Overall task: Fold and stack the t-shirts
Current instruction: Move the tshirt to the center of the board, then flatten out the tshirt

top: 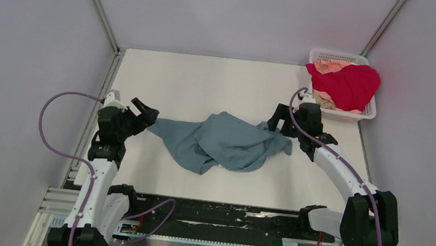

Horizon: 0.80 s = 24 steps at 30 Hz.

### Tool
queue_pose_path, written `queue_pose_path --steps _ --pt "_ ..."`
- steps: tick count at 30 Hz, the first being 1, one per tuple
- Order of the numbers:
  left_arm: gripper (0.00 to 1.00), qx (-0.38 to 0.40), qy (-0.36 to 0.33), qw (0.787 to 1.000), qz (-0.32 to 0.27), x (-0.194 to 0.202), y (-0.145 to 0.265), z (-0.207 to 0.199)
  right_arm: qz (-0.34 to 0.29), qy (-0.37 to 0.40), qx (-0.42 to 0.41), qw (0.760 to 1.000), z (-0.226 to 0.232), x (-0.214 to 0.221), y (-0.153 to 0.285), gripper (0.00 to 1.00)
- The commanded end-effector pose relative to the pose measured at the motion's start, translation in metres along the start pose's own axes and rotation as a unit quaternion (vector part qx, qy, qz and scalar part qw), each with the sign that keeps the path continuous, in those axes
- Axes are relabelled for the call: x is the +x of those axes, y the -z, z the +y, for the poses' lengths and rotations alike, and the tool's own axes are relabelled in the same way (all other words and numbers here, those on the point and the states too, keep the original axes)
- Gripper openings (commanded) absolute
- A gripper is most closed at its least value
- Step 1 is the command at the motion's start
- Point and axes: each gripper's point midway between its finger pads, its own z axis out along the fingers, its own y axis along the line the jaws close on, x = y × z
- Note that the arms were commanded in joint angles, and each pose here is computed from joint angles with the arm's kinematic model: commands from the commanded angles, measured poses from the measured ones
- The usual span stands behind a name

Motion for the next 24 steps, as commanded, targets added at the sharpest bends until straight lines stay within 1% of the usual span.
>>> queue_pose_path --steps 1,3,6,7,8,9,10,13,14,17,18,22,24 --pt "1.0 0.023 0.032 0.998 0.055 0.02 -0.018 -0.003 -0.053 -0.022 0.178 0.982 -0.067 -0.019 0.015 0.99" --pt "1.0 0.021 0.042 0.995 0.084 0.031 -0.025 0.0 -0.054 -0.017 0.164 0.985 -0.057 -0.026 0.018 1.0" --pt "1.0 -0.012 0.055 0.991 0.12 0.048 -0.037 0.015 -0.043 0.034 0.101 0.993 -0.019 -0.026 0.012 1.0" --pt "1.0 -0.024 0.056 0.99 0.124 0.05 -0.039 0.019 -0.035 0.059 0.077 0.995 -0.001 -0.022 0.009 1.0" --pt "1.0 -0.037 0.056 0.988 0.14 0.06 -0.042 0.024 -0.024 0.096 0.049 0.994 0.017 -0.015 0.005 1.0" --pt "1.0 -0.048 0.053 0.987 0.141 0.06 -0.045 0.027 -0.015 0.128 0.022 0.991 0.036 -0.007 0.002 1.0" --pt "1.0 -0.057 0.051 0.984 0.159 0.071 -0.049 0.03 -0.009 0.162 -0.002 0.987 0.055 0.001 -0.001 1.0" --pt "1.0 -0.061 0.043 0.98 0.184 0.082 -0.061 0.027 -0.003 0.26 -0.078 0.962 0.113 0.029 -0.007 1.0" --pt "1.0 -0.068 0.042 0.977 0.2 0.091 -0.065 0.03 0.0 0.296 -0.105 0.949 0.131 0.041 -0.008 1.0" --pt "1.0 -0.074 0.041 0.972 0.22 0.098 -0.076 0.029 0.02 0.361 -0.158 0.919 0.172 0.074 -0.013 1.0" --pt "1.0 -0.079 0.039 0.968 0.235 0.107 -0.078 0.031 0.028 0.383 -0.158 0.91 0.178 0.083 -0.017 1.0" --pt "0.99 -0.077 0.036 0.964 0.253 0.119 -0.086 0.029 0.056 0.439 -0.16 0.882 0.2 0.12 -0.036 1.0" --pt "0.95 -0.074 0.036 0.961 0.262 0.126 -0.087 0.027 0.066 0.46 -0.149 0.873 0.206 0.136 -0.046 1.0"
